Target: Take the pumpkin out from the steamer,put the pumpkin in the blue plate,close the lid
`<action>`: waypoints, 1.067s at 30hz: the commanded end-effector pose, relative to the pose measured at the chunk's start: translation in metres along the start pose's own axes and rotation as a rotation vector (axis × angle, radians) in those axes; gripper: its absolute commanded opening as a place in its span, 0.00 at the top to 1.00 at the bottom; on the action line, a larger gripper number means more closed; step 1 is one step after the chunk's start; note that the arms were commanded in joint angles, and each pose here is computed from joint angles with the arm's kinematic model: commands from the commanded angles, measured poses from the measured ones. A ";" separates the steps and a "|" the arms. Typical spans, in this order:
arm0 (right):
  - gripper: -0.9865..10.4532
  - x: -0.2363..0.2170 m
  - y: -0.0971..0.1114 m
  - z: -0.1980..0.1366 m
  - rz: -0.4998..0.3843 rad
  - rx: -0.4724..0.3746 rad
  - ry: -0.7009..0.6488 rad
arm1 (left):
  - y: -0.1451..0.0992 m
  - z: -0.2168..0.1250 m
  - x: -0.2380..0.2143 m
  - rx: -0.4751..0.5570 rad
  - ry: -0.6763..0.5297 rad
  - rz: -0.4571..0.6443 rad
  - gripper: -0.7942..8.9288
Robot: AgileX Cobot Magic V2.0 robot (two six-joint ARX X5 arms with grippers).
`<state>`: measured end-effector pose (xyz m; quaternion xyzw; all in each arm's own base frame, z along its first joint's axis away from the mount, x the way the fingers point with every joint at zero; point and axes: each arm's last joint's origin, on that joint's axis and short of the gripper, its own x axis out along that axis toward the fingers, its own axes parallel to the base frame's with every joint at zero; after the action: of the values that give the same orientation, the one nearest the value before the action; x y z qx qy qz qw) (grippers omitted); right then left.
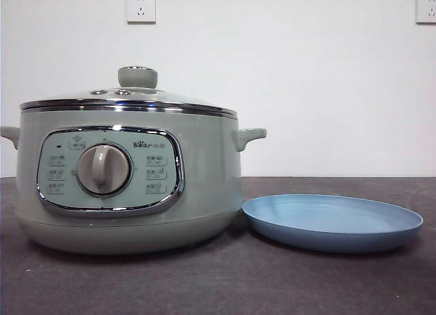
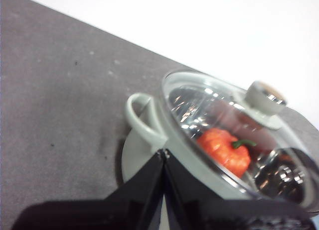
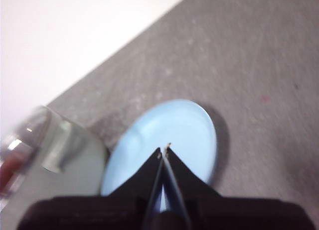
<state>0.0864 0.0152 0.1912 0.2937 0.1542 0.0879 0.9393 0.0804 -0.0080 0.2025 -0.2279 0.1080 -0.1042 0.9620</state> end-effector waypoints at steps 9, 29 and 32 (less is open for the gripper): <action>0.92 -0.009 0.043 0.059 0.000 -0.156 0.020 | -0.019 0.043 0.010 0.104 0.096 -0.002 0.93; 0.75 0.029 0.098 0.132 0.199 -0.423 0.388 | -0.056 0.118 0.047 0.266 0.364 -0.297 0.92; 0.59 0.033 0.098 0.133 0.190 -0.419 0.396 | -0.058 0.120 0.047 0.272 0.355 -0.302 0.80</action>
<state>0.1548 0.0329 0.3425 0.0908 0.2870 0.2579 0.9181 0.1473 -0.0199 0.3253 -0.0980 0.2303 -0.2921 0.9230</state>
